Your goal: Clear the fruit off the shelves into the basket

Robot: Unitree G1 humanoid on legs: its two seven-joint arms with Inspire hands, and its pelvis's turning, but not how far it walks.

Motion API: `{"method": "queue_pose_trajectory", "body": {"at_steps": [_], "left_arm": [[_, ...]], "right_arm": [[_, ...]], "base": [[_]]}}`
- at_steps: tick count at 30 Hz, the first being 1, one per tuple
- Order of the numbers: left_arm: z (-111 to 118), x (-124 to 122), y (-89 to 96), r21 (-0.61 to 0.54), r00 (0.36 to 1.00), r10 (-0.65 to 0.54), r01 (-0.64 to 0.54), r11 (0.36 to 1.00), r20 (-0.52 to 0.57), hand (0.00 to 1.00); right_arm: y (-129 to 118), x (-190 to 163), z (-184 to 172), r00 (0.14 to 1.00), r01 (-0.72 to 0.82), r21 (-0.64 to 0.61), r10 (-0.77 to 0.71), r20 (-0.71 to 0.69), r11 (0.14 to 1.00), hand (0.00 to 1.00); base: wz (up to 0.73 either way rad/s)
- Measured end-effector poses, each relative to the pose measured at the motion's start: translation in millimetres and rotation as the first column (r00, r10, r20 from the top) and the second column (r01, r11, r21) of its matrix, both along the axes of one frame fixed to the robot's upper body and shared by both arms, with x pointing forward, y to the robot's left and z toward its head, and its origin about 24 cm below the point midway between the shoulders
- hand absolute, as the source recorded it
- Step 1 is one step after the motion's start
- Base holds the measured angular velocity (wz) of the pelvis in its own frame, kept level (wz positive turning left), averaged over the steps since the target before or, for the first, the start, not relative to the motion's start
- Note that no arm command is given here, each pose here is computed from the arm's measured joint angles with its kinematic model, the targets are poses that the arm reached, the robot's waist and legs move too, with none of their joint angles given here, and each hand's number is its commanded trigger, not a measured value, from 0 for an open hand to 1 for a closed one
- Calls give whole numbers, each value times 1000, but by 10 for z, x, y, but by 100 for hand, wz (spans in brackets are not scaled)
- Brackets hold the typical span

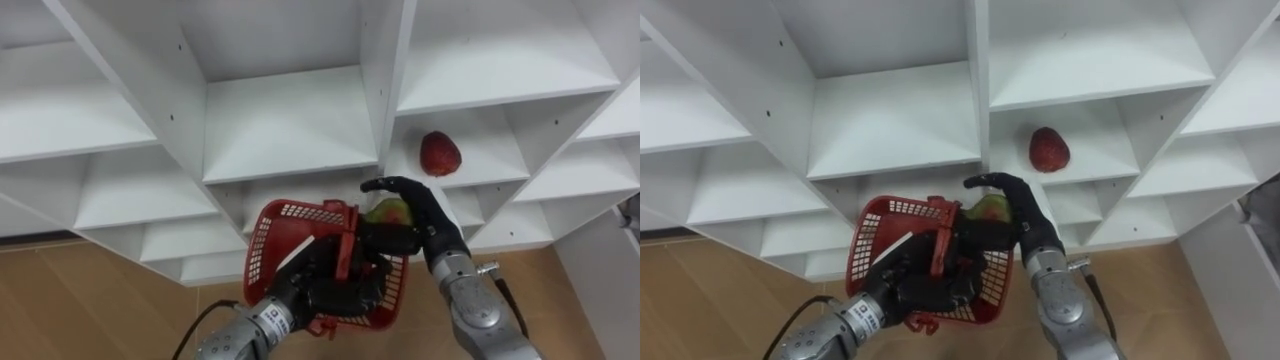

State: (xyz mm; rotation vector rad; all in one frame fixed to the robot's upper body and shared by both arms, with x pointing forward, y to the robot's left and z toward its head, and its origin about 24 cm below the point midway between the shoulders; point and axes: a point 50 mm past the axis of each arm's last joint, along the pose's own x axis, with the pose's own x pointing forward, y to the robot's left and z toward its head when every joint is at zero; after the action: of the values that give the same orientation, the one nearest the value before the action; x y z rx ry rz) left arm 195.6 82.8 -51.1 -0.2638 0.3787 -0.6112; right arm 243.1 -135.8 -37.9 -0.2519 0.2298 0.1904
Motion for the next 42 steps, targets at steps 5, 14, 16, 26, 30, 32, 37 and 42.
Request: {"method": "queue_pose_trajectory", "body": {"at_steps": [5, 14, 16, 26, 30, 32, 37, 42], "left_arm": [[-4, 2, 16, 17, 1000, -4, 3, 1000, 4, 100], [9, 31, 37, 59, 999, -21, 19, 998, 30, 100], [18, 47, 44, 69, 999, -27, 24, 997, 39, 100], [63, 121, 96, 96, 997, -42, 35, 995, 71, 100], [61, 132, 155, 110, 997, -35, 27, 994, 72, 100], [63, 135, 165, 111, 997, -35, 27, 993, 73, 100], [71, 148, 201, 112, 996, -38, 29, 993, 77, 100], [112, 175, 204, 107, 995, -21, 11, 994, 96, 100]], "right_arm": [[13, 0, 4, 1000, -21, 5, 21, 1, 1000, 0], [15, -2, 3, 999, -35, 7, 35, -3, 999, 0], [16, 2, 7, 999, -36, 7, 36, -1, 999, 0], [27, 16, 67, 997, -68, 2, 68, 23, 998, 0], [41, 12, 63, 995, -95, 8, 95, 14, 995, 0], [44, 11, 63, 995, -98, 12, 98, 13, 995, 0], [48, 9, 58, 995, -103, 51, 103, -1, 993, 0], [71, 1, 43, 997, -60, 170, 66, -34, 984, 0]], "base": [[0], [0], [0], [0], [0], [0], [0], [-1]]}}
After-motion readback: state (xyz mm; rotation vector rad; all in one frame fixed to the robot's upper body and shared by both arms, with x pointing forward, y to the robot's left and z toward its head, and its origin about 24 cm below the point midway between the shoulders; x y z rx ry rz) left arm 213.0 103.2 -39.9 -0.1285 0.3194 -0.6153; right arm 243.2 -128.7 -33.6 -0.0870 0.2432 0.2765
